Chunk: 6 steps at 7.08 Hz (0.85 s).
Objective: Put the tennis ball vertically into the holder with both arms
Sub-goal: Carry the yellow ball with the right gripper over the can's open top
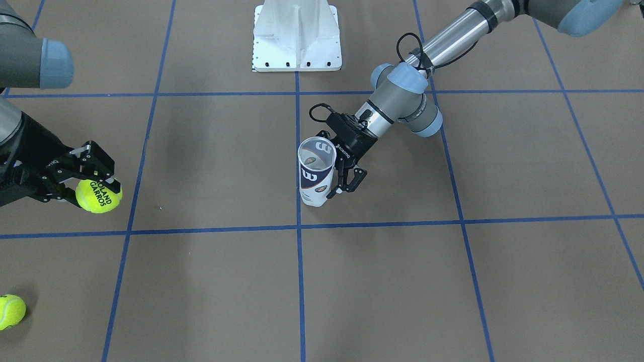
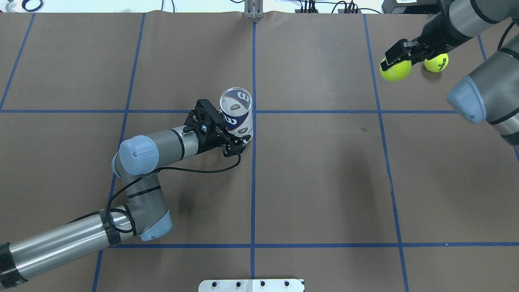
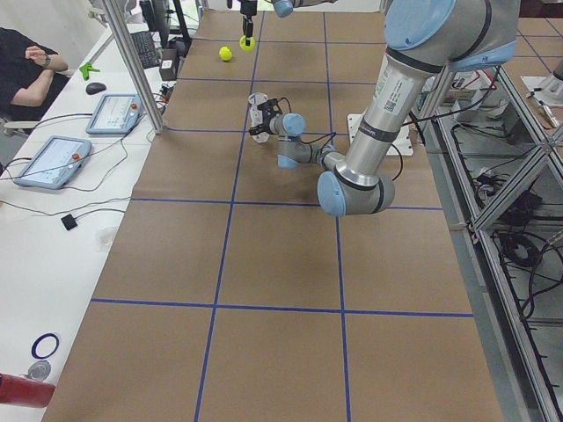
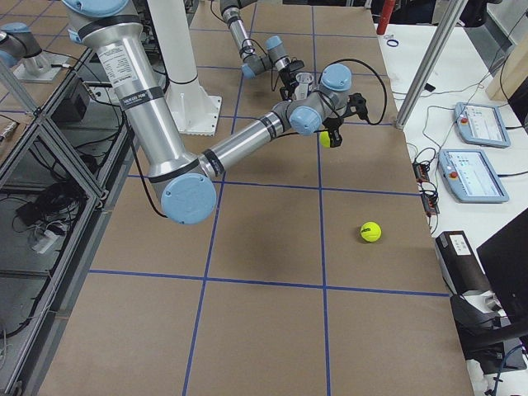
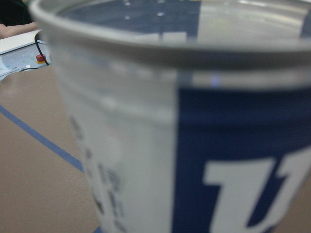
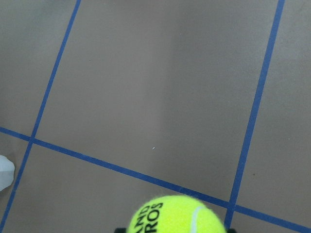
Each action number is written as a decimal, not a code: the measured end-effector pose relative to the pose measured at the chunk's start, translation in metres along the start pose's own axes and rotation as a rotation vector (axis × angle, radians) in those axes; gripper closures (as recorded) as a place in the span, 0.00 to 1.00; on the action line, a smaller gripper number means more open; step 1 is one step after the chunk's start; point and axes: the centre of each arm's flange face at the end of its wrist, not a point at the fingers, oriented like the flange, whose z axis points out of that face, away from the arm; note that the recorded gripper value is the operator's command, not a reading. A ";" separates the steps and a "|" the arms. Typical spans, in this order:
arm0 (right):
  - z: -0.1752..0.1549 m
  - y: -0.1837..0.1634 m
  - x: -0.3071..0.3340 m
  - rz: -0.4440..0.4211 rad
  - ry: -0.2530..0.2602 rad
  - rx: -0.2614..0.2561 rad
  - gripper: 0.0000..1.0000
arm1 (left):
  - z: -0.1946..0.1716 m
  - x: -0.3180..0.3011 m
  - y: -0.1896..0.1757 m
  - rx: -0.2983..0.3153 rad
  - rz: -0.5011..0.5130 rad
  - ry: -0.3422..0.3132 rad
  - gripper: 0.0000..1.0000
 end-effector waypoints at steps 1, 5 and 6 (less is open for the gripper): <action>-0.001 -0.002 -0.003 -0.002 -0.002 0.002 1.00 | 0.001 0.001 -0.001 0.000 -0.001 0.000 0.02; -0.005 -0.009 -0.044 0.031 -0.040 0.013 1.00 | 0.004 -0.003 -0.001 0.014 -0.001 -0.031 0.03; -0.006 -0.012 -0.074 0.065 -0.068 0.017 1.00 | 0.003 -0.003 -0.001 0.018 -0.001 -0.035 0.07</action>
